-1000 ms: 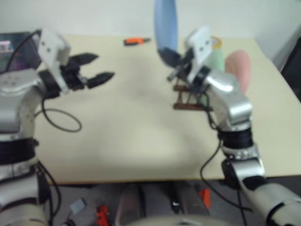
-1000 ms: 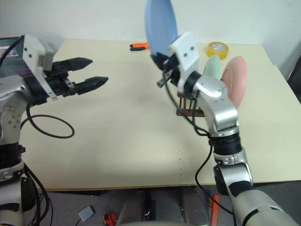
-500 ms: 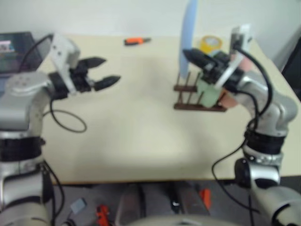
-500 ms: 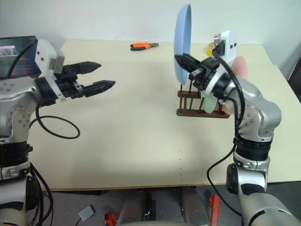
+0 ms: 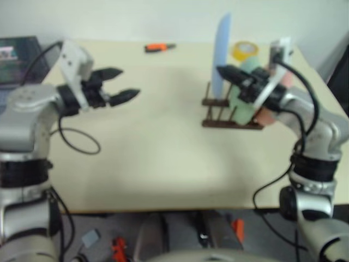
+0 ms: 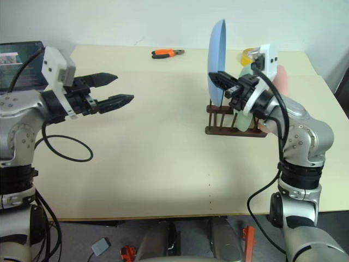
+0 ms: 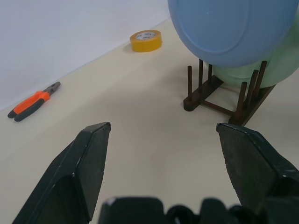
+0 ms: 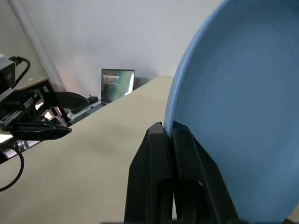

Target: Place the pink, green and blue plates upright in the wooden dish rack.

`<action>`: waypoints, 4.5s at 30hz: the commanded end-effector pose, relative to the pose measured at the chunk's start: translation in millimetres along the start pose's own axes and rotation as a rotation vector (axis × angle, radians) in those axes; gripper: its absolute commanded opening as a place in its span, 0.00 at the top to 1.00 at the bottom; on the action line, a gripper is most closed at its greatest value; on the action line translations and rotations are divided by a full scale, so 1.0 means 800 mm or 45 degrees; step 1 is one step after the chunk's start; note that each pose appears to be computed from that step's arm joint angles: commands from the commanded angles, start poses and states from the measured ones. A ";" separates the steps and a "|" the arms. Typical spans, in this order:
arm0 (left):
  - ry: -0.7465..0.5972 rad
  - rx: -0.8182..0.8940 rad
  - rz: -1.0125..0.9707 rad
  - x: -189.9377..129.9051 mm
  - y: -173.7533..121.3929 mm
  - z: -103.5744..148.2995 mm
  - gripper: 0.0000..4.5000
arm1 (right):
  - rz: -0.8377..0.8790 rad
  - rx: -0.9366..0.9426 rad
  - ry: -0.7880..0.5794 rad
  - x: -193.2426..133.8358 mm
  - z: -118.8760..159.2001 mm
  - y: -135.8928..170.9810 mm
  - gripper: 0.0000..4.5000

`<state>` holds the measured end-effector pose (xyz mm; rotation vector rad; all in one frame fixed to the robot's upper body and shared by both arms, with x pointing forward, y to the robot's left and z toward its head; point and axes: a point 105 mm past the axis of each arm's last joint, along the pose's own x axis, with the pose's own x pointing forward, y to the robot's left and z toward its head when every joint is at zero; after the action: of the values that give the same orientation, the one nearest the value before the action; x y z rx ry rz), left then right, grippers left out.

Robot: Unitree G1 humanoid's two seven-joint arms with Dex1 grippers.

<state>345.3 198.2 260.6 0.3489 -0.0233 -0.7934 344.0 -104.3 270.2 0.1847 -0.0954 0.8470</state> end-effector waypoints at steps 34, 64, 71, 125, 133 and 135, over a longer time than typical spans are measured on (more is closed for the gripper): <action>-0.016 0.058 -0.004 0.000 -0.003 0.012 0.11 | 0.088 0.092 -0.058 -0.019 0.006 0.010 1.00; -0.012 0.058 -0.008 0.001 -0.004 0.012 0.11 | -0.024 0.172 0.025 -0.023 -0.024 -0.023 0.57; -0.013 0.063 -0.011 0.002 -0.004 0.012 0.11 | -0.046 0.053 0.040 -0.025 -0.019 -0.025 0.12; -0.024 0.145 -0.271 0.040 -0.052 0.020 0.11 | -0.536 -0.431 0.754 -0.145 -0.073 -0.082 0.99; -0.022 0.145 -0.262 0.039 -0.052 0.020 0.11 | -0.542 -0.445 0.722 -0.133 -0.071 -0.086 0.99; -0.021 0.146 -0.261 0.039 -0.052 0.021 0.11 | -0.534 -0.461 0.707 -0.127 -0.069 -0.085 0.99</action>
<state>340.6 143.2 245.3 0.4291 0.0013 -1.0142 325.5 -215.0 177.5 -0.3349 0.3663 0.4301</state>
